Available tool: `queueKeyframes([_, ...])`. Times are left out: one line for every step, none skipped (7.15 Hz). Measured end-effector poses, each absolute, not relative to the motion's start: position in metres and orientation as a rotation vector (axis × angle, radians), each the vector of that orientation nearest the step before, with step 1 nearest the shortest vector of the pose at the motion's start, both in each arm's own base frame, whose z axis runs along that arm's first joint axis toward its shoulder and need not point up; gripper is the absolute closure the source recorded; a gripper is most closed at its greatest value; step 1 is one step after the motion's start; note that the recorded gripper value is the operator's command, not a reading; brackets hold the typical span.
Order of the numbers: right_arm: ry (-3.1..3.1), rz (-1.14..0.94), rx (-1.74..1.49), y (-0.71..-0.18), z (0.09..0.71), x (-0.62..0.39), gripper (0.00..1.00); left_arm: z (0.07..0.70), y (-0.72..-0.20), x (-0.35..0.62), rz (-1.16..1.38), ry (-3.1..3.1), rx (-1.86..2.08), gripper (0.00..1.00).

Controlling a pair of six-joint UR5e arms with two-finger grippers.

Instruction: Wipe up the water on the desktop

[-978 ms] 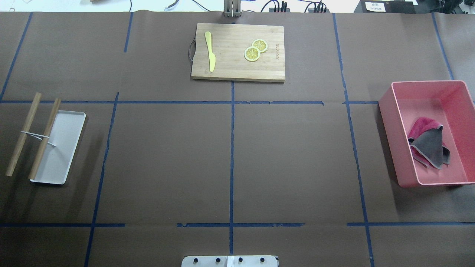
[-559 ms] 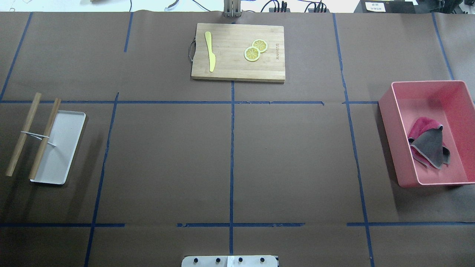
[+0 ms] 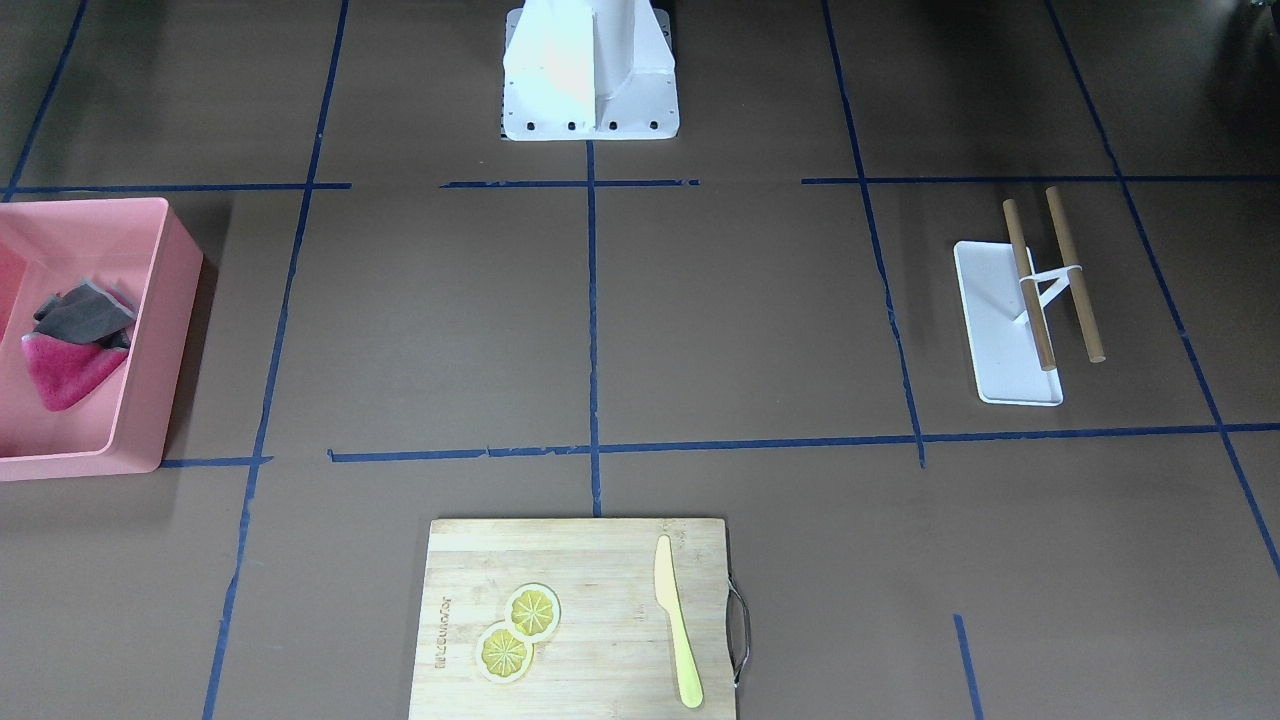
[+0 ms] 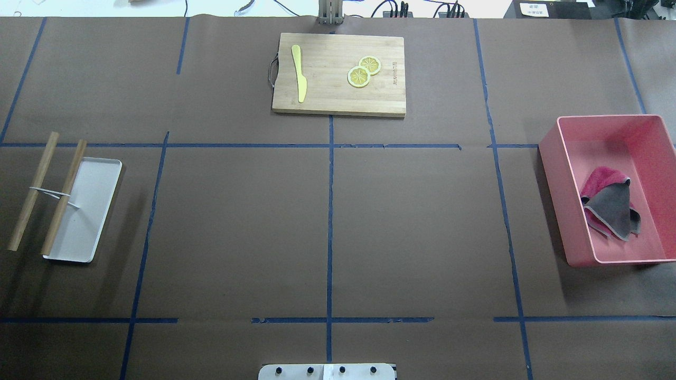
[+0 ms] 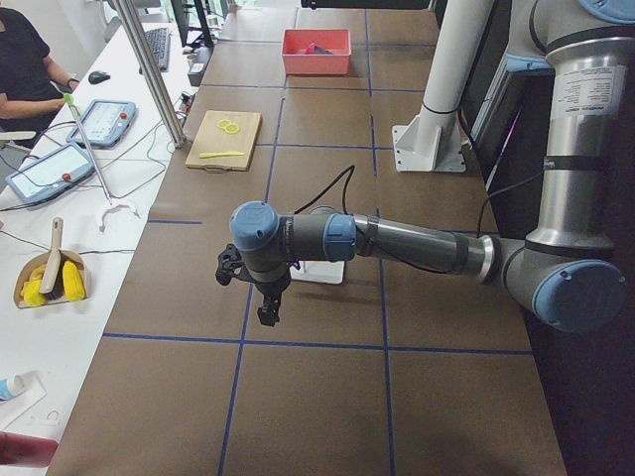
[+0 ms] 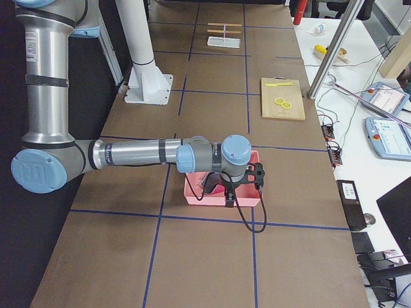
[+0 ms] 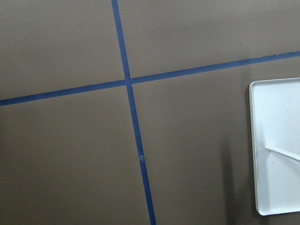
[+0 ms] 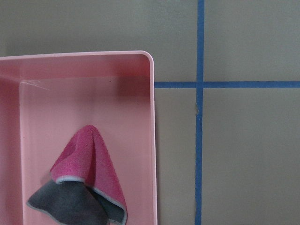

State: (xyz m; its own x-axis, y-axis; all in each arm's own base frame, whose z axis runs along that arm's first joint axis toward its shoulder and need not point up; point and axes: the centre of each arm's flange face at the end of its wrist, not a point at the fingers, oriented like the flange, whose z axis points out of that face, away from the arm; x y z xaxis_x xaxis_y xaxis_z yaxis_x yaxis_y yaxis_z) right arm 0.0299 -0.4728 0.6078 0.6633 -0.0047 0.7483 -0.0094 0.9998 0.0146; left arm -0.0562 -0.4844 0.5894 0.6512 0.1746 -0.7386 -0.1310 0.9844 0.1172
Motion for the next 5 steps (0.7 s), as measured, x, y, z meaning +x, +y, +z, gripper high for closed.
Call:
queueKeyframes([-0.846,0.002,0.017,-0.4729,0.6082,0.0295,0.00,0.5886,-0.4840,-0.0562,0.174,0.844,0.056,0.00])
queueKeyframes([-0.845,0.002,0.016,-0.4729,0.6086,0.0294,0.00,0.5879,-0.4836,-0.0562,0.175,0.843,0.058,0.00])
queueKeyframes([-0.845,0.002,0.013,-0.4729,0.6099,0.0286,0.00,0.5871,-0.4833,-0.0562,0.176,0.843,0.059,0.00])
queueKeyframes([-0.844,0.003,0.009,-0.4729,0.6114,0.0283,0.00,0.5859,-0.4833,-0.0562,0.177,0.843,0.062,0.00])
queueKeyframes([-0.844,0.004,0.008,-0.4731,0.6120,0.0281,0.00,0.5853,-0.4835,-0.0562,0.177,0.843,0.063,0.00])
